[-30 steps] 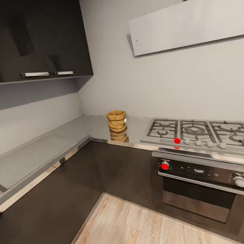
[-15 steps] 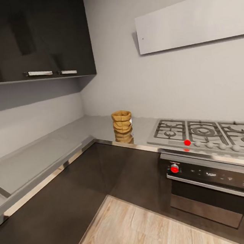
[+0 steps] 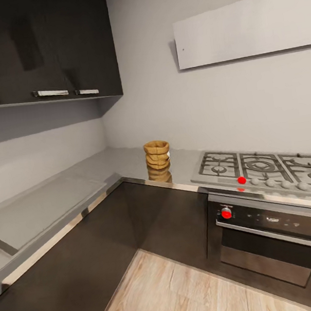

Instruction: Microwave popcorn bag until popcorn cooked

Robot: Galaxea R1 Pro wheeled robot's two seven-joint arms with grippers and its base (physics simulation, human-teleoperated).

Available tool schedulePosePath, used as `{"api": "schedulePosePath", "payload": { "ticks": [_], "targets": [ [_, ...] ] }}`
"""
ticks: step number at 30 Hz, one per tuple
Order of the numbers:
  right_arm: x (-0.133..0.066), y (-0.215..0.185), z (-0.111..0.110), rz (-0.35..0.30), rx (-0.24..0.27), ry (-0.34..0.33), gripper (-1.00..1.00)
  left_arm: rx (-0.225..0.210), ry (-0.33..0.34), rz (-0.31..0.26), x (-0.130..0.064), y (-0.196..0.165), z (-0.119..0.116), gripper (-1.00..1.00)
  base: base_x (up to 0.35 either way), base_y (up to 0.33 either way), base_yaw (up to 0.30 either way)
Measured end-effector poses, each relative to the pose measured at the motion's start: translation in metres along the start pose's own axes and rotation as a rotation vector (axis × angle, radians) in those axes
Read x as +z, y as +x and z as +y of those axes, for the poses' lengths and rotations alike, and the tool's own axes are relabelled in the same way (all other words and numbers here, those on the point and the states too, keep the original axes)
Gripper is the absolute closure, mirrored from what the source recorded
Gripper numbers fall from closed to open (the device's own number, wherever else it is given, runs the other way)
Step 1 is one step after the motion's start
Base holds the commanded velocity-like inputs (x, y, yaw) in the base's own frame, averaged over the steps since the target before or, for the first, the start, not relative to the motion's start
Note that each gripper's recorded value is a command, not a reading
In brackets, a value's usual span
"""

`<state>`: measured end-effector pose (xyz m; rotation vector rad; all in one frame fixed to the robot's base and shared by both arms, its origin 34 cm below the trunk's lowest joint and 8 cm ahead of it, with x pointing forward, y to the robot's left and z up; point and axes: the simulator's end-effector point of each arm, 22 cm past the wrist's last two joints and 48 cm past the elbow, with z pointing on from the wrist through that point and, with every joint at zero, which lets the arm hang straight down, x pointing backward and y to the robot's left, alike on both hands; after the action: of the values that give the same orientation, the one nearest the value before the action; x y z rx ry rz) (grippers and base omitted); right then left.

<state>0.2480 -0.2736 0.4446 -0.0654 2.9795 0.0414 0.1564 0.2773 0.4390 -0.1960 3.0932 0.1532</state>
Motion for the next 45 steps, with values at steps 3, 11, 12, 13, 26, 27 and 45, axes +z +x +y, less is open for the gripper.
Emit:
{"api": "schedulePosePath", "payload": {
  "ticks": [3,11,12,13,26,27,45],
  "targets": [
    [0.0000,-0.0002,-0.0002,0.000,0.000,0.001,-1.00,0.000,0.000,0.000,0.0000,0.0001,0.0001,-1.00,0.000,0.004,-0.240],
    [0.0001,0.0001,0.0005,0.000,-0.001,0.001,-1.00,0.001,0.000,0.001,0.0000,0.0003,0.0000,-1.00,0.000,0.000,-0.238],
    [0.0001,-0.0002,0.0007,0.000,-0.001,0.001,-1.00,0.001,0.000,0.001,0.0000,0.0002,0.0000,-1.00,0.000,0.000,-0.228],
    [0.0001,0.0001,0.0009,0.000,-0.001,0.000,-1.00,0.001,0.000,0.000,0.0000,0.0001,0.0000,-1.00,0.000,0.000,-0.225],
    [-0.0001,0.0007,0.0007,0.002,-0.054,-0.002,-1.00,0.001,0.000,0.003,0.0000,0.0011,0.0005,-1.00,0.045,0.032,-0.030],
    [-0.0002,0.0006,0.0004,0.002,-0.056,-0.002,-1.00,0.002,0.000,0.004,0.0000,0.0018,0.0008,-1.00,0.244,0.192,0.000],
    [0.0000,0.0002,0.0023,0.001,-0.059,-0.005,-1.00,0.002,0.000,0.001,0.0000,0.0006,0.0009,-1.00,0.230,0.207,-0.013]
  ]
}}
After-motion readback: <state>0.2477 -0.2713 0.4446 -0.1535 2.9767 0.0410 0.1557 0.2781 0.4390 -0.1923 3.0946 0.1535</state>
